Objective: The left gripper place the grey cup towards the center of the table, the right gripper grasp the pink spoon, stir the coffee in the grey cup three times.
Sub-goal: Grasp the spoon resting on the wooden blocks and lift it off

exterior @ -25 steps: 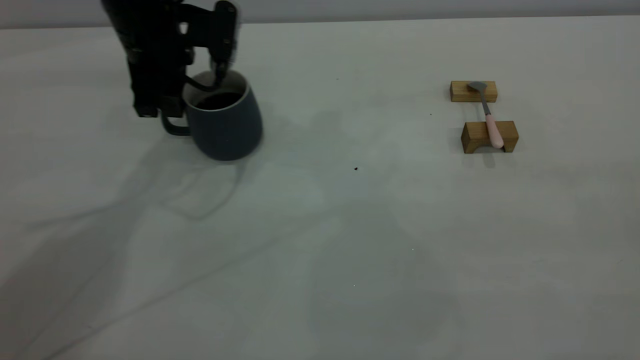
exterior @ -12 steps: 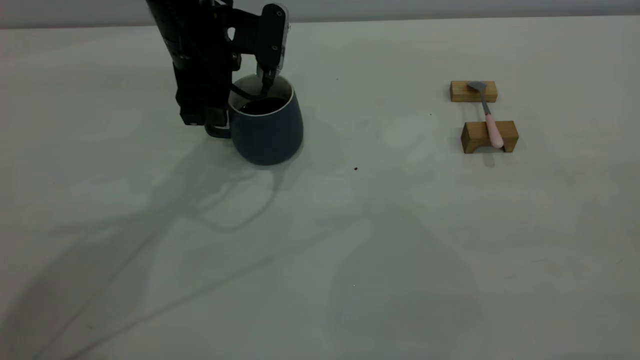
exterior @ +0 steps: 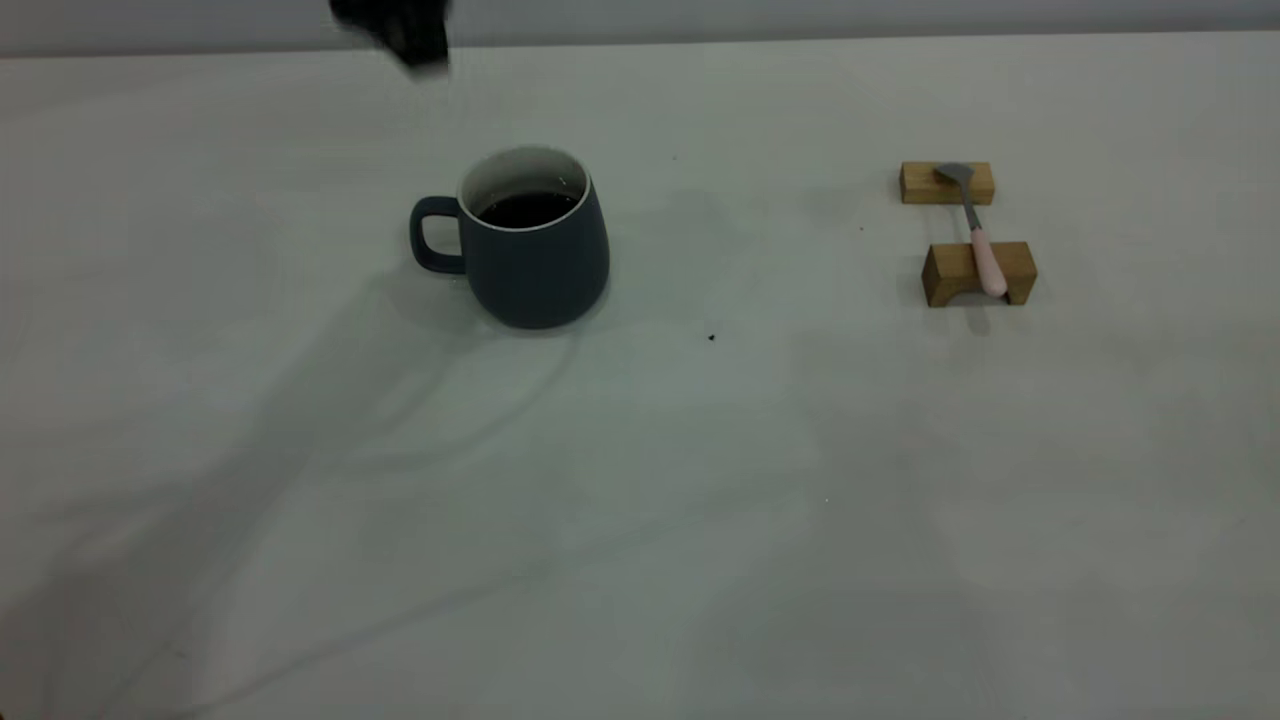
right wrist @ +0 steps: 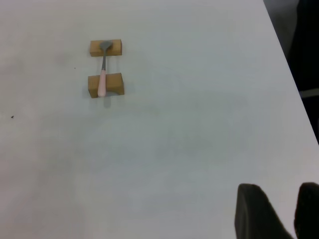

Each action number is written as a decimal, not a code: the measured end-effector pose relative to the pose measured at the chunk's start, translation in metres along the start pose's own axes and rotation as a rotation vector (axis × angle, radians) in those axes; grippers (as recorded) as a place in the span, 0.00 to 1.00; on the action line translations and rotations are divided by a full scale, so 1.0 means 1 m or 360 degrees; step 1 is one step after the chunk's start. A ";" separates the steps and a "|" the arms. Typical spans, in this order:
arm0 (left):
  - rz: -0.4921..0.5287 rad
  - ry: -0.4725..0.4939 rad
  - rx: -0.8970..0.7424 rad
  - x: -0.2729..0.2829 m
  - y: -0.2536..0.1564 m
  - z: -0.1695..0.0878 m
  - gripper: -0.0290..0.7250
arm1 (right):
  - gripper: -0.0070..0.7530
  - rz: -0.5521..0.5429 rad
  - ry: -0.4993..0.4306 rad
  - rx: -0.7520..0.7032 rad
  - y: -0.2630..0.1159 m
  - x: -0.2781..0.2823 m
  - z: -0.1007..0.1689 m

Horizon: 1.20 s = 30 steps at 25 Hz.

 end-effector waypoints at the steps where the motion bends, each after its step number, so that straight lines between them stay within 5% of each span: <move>1: 0.0006 0.0003 0.0079 0.015 -0.002 0.002 0.83 | 0.32 0.0000 0.0000 0.0000 0.000 0.000 0.000; 11: 0.0279 -0.0094 0.1006 0.156 -0.052 -0.025 0.60 | 0.32 -0.0002 0.0000 0.0000 0.000 0.000 0.000; 18: 0.0112 0.0049 0.1216 0.220 -0.076 -0.044 0.52 | 0.32 -0.0002 0.0000 0.0000 0.000 0.000 0.000; 30: -0.0173 0.0164 0.1669 0.269 -0.194 -0.198 0.51 | 0.32 -0.0002 0.0000 0.0000 0.000 0.000 0.000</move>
Point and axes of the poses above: a point on each arm's last joint axis where the gripper is mounted, x pointing back along that axis away from the gripper, z along the wrist's bending axis when the last joint is at zero, y = z × x, the point moved 7 cm from there along -x, pointing out along that axis toward the gripper, and after that the axes turned 5 degrees about -x, right-handed, at the moved point
